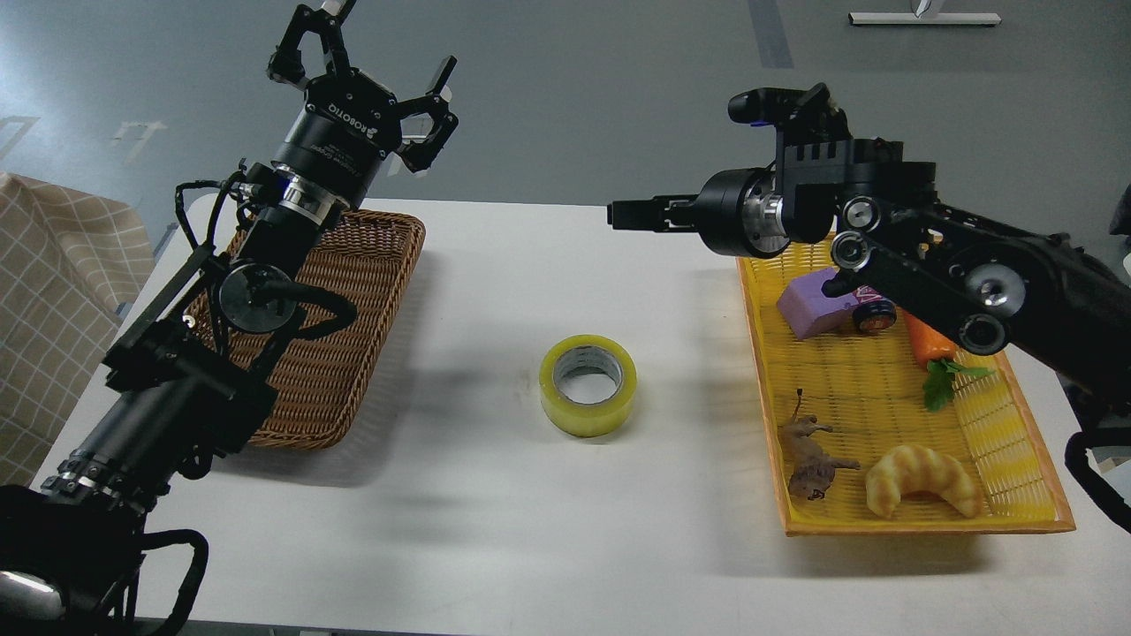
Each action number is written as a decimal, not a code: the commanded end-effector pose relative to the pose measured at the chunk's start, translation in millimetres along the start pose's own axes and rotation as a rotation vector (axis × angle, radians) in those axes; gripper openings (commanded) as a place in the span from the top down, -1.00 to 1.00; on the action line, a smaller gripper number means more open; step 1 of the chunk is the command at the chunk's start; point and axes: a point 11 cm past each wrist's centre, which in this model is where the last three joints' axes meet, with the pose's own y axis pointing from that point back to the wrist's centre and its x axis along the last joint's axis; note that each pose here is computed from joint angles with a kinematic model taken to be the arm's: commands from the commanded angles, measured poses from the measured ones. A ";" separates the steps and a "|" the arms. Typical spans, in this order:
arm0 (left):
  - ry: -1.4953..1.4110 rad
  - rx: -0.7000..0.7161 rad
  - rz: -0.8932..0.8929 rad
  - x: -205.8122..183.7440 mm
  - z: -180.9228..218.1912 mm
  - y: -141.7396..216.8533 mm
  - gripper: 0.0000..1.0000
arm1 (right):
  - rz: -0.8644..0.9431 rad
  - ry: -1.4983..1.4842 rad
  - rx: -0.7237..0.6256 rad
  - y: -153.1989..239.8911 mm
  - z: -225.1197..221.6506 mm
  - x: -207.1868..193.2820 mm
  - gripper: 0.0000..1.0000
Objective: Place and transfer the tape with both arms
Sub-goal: 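Release the tape and raise the right gripper back over the yellow basket, then reach the left gripper toward the tape roll on the table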
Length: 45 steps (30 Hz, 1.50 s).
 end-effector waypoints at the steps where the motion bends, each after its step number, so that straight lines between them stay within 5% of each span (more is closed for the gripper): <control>1: 0.001 0.000 0.000 -0.3 -0.8 0.0 -0.96 | 0.137 -0.167 0.187 29.7 -9.2 23.4 -1.00; 10: -0.011 0.007 0.000 0.4 -0.9 0.5 -0.96 | 0.374 -0.722 0.551 80.4 15.4 62.1 -1.00; 18: -0.053 0.031 -0.005 1.2 -1.0 1.7 -0.96 | 0.367 -1.048 0.772 95.9 20.8 76.8 -1.00; 33: -0.277 0.142 -0.049 -0.6 -8.9 3.3 -0.96 | 0.346 -1.511 0.910 73.8 59.3 59.6 -1.00; 45: -0.869 0.293 -0.109 -16.7 -14.8 -1.5 -0.96 | 0.347 -1.580 0.852 76.7 84.3 9.0 -1.00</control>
